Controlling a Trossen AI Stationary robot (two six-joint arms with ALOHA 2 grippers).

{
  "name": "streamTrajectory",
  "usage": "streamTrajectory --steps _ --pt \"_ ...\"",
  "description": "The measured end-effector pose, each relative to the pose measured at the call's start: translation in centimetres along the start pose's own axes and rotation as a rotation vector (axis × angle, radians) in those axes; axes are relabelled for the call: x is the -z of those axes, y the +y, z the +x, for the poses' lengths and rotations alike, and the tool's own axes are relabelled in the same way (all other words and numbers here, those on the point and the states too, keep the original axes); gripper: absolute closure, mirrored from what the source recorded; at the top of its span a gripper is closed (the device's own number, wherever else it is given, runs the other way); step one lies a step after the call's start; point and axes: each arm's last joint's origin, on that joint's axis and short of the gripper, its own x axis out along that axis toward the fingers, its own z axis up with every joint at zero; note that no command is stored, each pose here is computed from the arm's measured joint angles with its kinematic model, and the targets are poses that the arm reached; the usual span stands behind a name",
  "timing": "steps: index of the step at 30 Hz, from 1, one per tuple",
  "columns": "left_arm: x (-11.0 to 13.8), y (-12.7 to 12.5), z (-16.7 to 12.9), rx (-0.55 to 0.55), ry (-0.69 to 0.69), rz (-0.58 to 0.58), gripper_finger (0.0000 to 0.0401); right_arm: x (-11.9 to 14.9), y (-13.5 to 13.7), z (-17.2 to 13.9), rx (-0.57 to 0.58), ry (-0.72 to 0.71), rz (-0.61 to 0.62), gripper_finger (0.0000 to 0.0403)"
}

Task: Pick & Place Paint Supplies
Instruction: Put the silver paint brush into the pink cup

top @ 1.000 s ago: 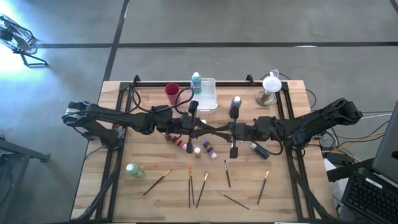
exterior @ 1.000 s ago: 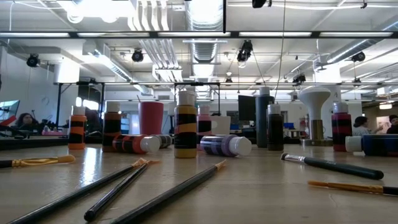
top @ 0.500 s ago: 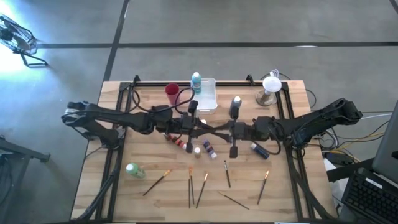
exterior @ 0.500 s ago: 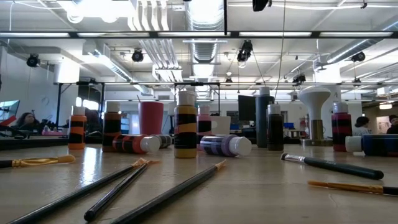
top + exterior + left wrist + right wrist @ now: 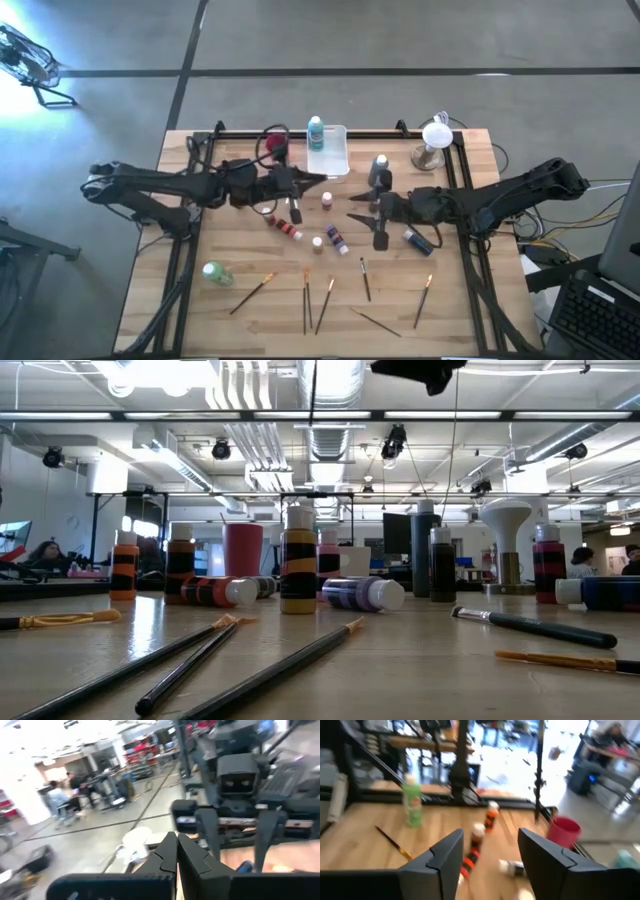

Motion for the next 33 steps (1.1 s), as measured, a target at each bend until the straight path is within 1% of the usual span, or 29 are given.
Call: streamTrajectory --steps 4,9,12,17,19,24,27,33 --pt "-0.6 1.0 -1.1 -0.073 0.011 0.033 0.04 0.7 -0.2 -0.2 0.066 0.071 0.009 0.02" --pt "-0.5 2.4 -1.8 -0.197 0.058 0.072 0.04 1.2 -0.2 -0.2 0.072 0.102 0.015 0.0195" --pt "0.4 3.2 -1.9 -0.232 0.081 0.074 0.04 1.4 -0.3 -0.2 0.076 0.107 0.013 0.0201" --pt "2.7 4.8 -2.1 -0.297 0.126 0.043 0.04 1.6 -0.3 -0.2 0.094 0.11 0.007 0.0217" --pt "3.5 5.5 -2.1 -0.322 0.123 0.032 0.04 1.7 -0.3 -0.3 0.094 0.113 0.006 0.0222" --pt "5.3 7.0 -2.6 -0.342 0.11 -0.003 0.04 1.8 -0.3 -0.3 0.094 0.116 0.004 0.0231" --pt "6.1 7.8 -3.1 -0.359 0.09 -0.019 0.04 1.9 -0.4 -0.4 0.096 0.123 0.002 0.0229" --pt "7.5 8.9 -4.4 -0.412 0.054 -0.041 0.04 1.9 -0.8 -1.3 0.143 0.118 0.003 0.0214"
